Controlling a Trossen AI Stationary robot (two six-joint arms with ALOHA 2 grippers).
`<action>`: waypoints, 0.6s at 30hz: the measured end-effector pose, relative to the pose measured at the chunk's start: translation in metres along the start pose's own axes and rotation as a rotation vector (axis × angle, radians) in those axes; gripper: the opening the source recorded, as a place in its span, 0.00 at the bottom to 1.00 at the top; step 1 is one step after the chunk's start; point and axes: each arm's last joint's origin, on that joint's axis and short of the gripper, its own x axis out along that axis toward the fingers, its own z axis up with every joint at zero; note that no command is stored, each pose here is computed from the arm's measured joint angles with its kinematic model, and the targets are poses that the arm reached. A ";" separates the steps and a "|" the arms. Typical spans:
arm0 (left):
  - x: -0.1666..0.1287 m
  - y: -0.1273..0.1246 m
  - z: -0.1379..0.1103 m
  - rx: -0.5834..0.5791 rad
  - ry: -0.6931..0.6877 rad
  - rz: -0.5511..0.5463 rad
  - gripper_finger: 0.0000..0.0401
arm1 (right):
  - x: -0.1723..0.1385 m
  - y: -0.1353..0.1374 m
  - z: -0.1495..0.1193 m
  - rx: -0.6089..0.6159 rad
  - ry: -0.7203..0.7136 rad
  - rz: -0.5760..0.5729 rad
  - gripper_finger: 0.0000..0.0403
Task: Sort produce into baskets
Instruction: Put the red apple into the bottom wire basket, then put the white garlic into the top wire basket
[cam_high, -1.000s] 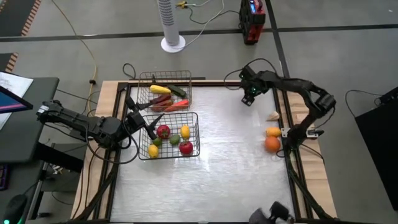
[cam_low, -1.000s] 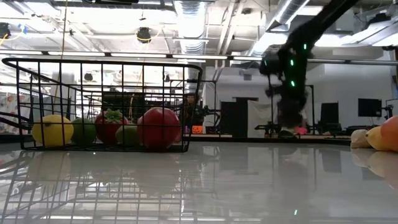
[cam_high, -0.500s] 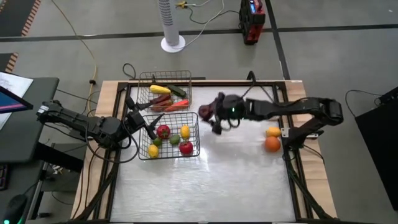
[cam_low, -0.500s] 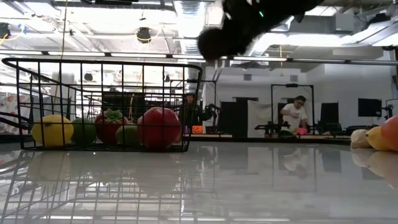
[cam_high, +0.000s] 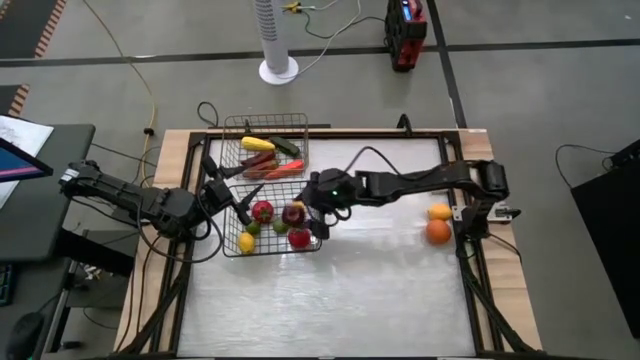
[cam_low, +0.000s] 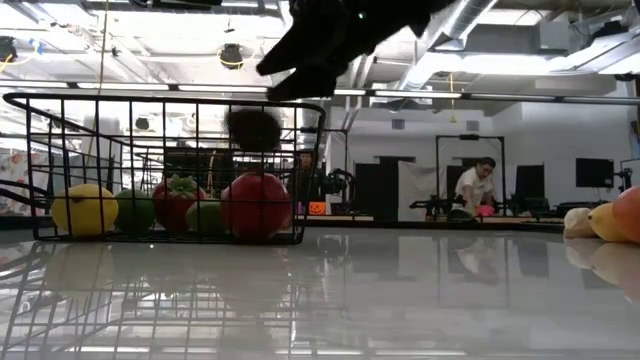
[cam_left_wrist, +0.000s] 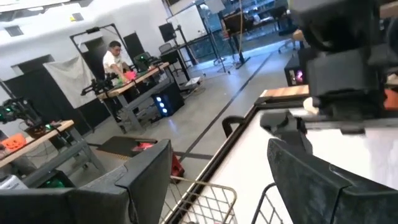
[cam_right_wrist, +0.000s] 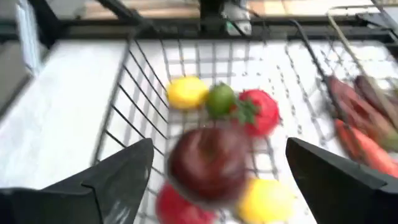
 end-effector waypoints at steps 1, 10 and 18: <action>0.000 0.000 0.000 0.004 0.001 0.001 0.63 | -0.002 -0.001 0.003 -0.011 0.038 -0.011 0.98; 0.000 0.000 0.000 -0.007 0.000 -0.001 0.63 | -0.087 -0.018 -0.010 -0.059 0.491 -0.551 0.93; 0.000 0.000 0.000 -0.017 -0.007 -0.020 0.63 | -0.154 -0.059 -0.093 0.247 0.924 -0.796 0.93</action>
